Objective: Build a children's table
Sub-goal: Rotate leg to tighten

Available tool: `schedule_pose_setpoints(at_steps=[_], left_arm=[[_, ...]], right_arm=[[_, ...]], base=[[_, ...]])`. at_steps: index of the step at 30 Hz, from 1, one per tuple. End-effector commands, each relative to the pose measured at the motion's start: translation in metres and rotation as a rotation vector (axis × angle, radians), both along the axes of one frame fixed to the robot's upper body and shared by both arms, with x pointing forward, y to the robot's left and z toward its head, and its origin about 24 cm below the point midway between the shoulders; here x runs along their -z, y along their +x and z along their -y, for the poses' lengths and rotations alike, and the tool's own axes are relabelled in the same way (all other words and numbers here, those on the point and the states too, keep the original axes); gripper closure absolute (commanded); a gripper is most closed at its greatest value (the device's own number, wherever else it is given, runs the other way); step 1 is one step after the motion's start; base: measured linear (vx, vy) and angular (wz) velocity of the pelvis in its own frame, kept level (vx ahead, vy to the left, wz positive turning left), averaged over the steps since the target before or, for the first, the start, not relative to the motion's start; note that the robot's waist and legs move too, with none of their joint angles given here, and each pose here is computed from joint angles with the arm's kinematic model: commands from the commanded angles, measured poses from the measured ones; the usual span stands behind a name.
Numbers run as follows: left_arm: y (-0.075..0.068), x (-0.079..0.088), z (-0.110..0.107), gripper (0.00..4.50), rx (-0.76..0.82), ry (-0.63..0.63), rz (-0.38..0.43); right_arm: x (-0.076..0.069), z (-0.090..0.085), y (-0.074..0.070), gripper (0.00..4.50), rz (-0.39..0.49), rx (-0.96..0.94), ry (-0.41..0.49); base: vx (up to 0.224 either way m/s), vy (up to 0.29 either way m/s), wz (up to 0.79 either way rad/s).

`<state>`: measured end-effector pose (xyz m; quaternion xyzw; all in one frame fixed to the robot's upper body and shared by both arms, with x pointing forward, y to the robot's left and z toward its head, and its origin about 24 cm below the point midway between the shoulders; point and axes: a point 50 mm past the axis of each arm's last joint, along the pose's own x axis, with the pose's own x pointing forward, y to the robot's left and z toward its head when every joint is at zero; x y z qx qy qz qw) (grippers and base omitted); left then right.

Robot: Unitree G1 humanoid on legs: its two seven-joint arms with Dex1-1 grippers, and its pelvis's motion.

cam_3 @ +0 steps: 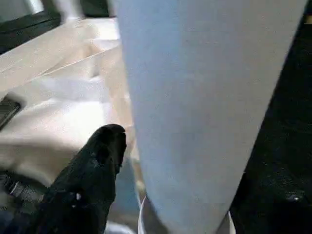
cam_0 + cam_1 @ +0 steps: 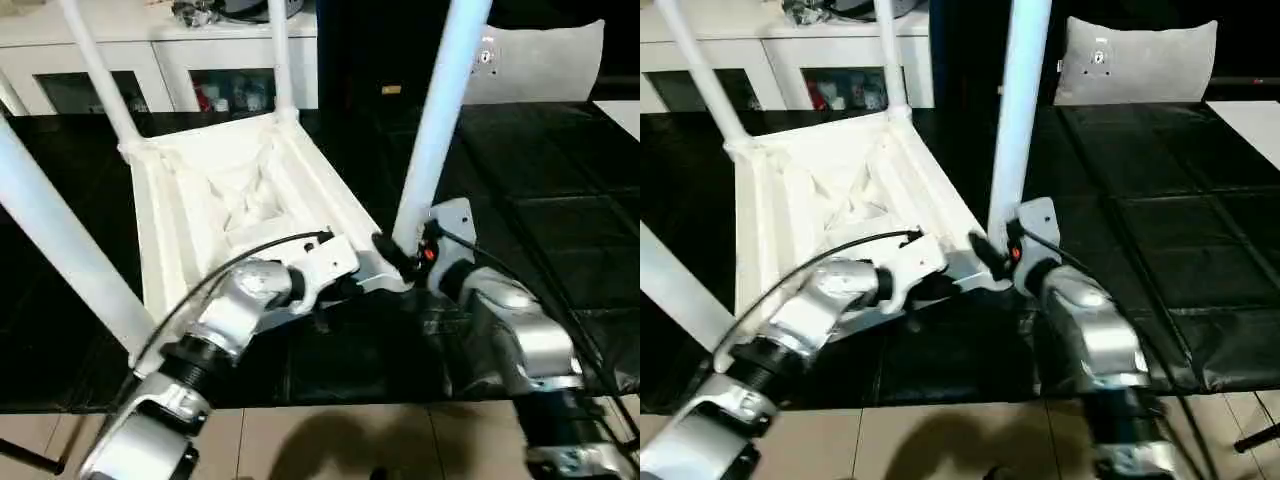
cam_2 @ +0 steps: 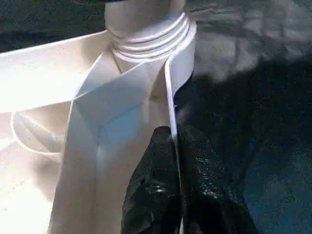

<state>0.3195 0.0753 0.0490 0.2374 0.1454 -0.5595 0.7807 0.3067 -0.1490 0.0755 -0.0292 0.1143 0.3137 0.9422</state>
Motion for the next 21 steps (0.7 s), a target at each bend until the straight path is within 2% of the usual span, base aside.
schedule_pose_setpoints(at_steps=[1, 4, 11, 12, 13, 15, 18, 21], left_arm=[[0.0, -0.012, 0.001, 4.5, 0.103, -0.015, 0.063], [-0.003, -0.01, -0.004, 4.5, 0.158, 0.016, 0.054], [-0.019, -0.005, -0.014, 4.5, 0.417, 0.085, 0.007], [-0.019, -0.005, -0.015, 4.5, 0.422, 0.086, 0.006], [-0.021, -0.005, -0.017, 4.5, 0.464, 0.103, 0.003], [-0.025, -0.005, -0.022, 4.5, 0.544, 0.139, -0.004], [-0.026, -0.005, -0.023, 4.5, 0.571, 0.144, -0.012], [-0.028, -0.006, -0.024, 4.5, 0.613, 0.16, -0.015]], right_arm=[[-0.007, 0.001, -0.004, 0.83, 0.031, -0.091, -0.008], [-0.007, 0.007, -0.009, 0.61, 0.02, -0.16, -0.027], [-0.006, 0.026, -0.027, 0.05, -0.062, -0.418, -0.065], [-0.006, 0.026, -0.028, 0.05, -0.063, -0.424, -0.067], [-0.007, 0.028, -0.032, 0.05, -0.049, -0.497, -0.086], [-0.009, 0.028, -0.043, 0.05, -0.07, -0.621, -0.066], [-0.008, 0.028, -0.048, 0.05, -0.093, -0.675, -0.059], [-0.006, 0.029, -0.052, 0.31, -0.133, -0.724, -0.046]], base=[[0.0, 0.0, 0.0], [0.0, 0.0, 0.0], [0.0, 0.0, 0.0], [0.0, 0.0, 0.0], [0.0, 0.0, 0.0], [0.0, 0.0, 0.0], [0.0, 0.0, 0.0], [0.0, 0.0, 0.0]])
